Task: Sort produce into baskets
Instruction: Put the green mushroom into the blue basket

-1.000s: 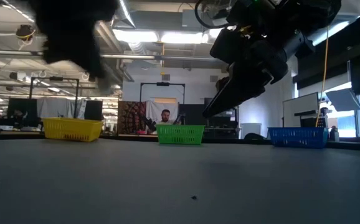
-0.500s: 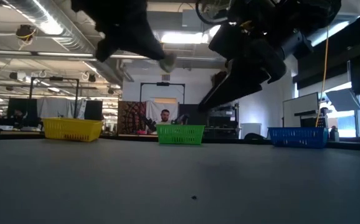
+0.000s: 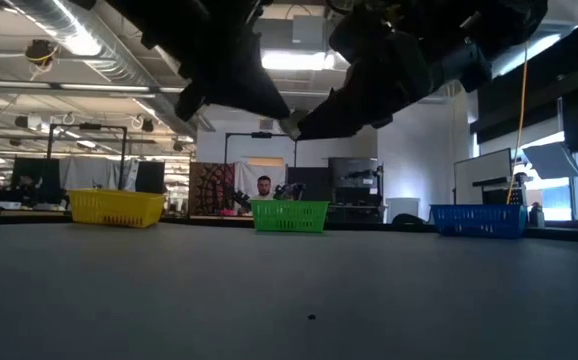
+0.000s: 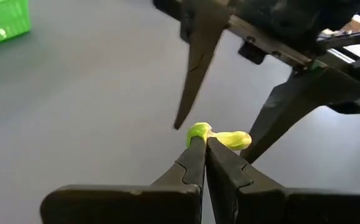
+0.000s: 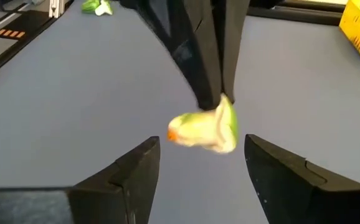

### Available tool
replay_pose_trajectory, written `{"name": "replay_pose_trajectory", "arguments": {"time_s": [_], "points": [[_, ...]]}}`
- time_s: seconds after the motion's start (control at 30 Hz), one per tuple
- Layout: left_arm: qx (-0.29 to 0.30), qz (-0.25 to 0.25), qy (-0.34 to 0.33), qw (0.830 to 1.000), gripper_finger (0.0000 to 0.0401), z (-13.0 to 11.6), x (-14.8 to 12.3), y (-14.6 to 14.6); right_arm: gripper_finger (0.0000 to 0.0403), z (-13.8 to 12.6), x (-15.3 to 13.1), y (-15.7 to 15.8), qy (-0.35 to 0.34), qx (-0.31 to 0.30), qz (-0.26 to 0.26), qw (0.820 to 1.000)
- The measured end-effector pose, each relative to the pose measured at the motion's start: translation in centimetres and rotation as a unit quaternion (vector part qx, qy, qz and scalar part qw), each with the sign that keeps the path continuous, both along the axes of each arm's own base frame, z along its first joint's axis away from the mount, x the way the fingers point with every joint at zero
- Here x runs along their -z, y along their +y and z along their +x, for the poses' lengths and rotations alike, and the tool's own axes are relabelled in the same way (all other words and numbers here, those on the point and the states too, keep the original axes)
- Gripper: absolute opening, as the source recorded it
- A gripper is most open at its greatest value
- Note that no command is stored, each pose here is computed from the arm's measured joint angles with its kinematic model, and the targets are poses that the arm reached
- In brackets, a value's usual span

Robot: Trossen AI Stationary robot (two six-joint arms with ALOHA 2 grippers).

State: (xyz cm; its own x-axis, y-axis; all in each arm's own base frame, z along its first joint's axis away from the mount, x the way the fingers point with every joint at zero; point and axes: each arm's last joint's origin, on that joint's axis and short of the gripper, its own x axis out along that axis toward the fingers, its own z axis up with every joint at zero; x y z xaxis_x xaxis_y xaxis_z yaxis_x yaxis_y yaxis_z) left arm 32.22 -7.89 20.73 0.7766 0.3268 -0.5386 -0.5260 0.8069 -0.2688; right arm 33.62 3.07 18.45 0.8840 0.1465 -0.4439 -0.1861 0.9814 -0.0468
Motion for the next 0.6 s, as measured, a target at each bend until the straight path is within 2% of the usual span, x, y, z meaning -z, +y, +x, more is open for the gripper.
{"name": "replay_pose_trajectory", "arguments": {"time_s": [0.3,0.4,0.6], "points": [[0.009,0.008,-0.012,1.000,0.0003,0.19,-0.27,-0.07,0.0225,0.32,-0.71,0.00,-0.040,0.004,0.002,0.999],[0.009,0.008,-0.011,1.000,0.0007,0.18,-0.26,-0.07,0.0197,0.32,-0.71,0.01,-0.040,0.003,0.002,0.999],[0.008,0.006,-0.018,1.000,0.0010,0.25,-0.36,-0.09,0.0114,0.35,-0.58,0.01,-0.039,0.003,0.001,0.999]]}}
